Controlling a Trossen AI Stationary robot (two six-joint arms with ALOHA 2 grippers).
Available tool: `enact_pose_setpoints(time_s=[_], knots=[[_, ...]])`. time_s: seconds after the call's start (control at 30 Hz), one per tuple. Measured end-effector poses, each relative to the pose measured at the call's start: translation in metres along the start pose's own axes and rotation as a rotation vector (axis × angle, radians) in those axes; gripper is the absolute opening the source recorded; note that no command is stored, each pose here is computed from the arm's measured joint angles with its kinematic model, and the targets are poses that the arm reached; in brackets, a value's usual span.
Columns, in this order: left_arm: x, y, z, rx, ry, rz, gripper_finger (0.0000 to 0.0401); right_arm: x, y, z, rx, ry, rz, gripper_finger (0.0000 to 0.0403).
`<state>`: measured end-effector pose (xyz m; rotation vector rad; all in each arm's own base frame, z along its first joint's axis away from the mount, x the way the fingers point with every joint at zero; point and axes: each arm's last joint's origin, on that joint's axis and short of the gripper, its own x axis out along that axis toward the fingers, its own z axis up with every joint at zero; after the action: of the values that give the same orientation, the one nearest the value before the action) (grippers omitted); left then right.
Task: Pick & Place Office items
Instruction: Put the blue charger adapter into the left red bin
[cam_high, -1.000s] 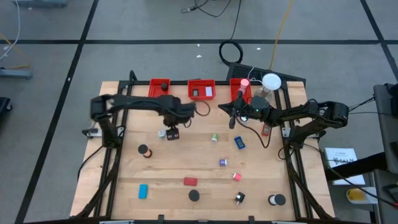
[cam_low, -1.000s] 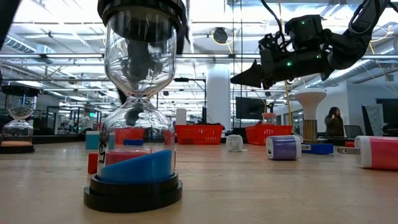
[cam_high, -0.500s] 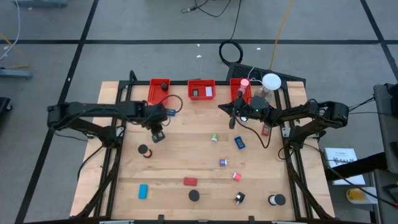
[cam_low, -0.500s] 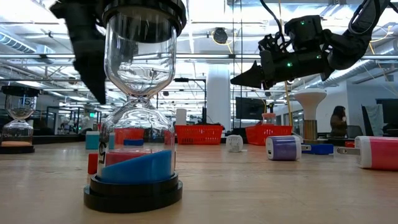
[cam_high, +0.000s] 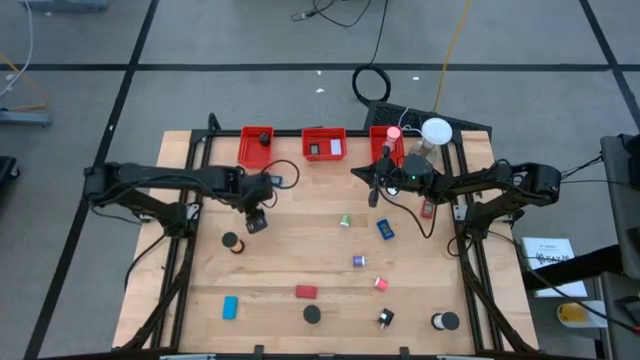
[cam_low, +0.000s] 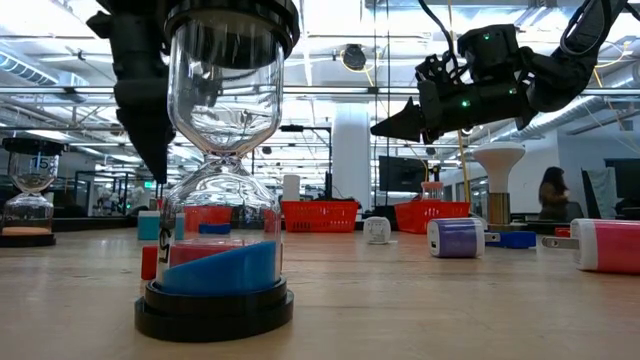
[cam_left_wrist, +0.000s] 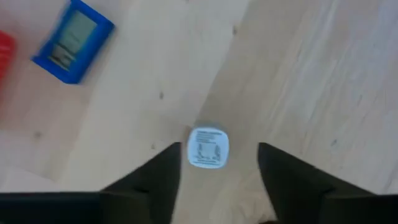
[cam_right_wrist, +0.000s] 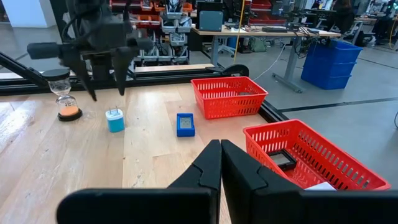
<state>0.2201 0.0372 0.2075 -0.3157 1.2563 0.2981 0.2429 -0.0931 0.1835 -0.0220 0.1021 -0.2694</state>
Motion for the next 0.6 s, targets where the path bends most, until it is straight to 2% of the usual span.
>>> enact_pose_setpoints(time_s=[0.13,0.27,0.4,0.6], knots=[[0.011,-0.001,0.001,0.021,0.05,-0.003,0.0283,0.0,0.0,0.0,0.0,0.0,0.0,0.0001],[0.021,-0.003,0.002,0.092,0.085,0.051,0.0309,0.0,0.0,0.0,0.0,0.0,0.0,0.0001],[0.031,-0.003,0.003,0.129,0.126,0.079,0.0307,0.0,0.0,0.0,0.0,0.0,0.0,0.0002],[0.044,-0.002,0.004,0.122,0.179,0.068,0.0269,0.0,0.0,0.0,0.0,0.0,0.0,0.0001]])
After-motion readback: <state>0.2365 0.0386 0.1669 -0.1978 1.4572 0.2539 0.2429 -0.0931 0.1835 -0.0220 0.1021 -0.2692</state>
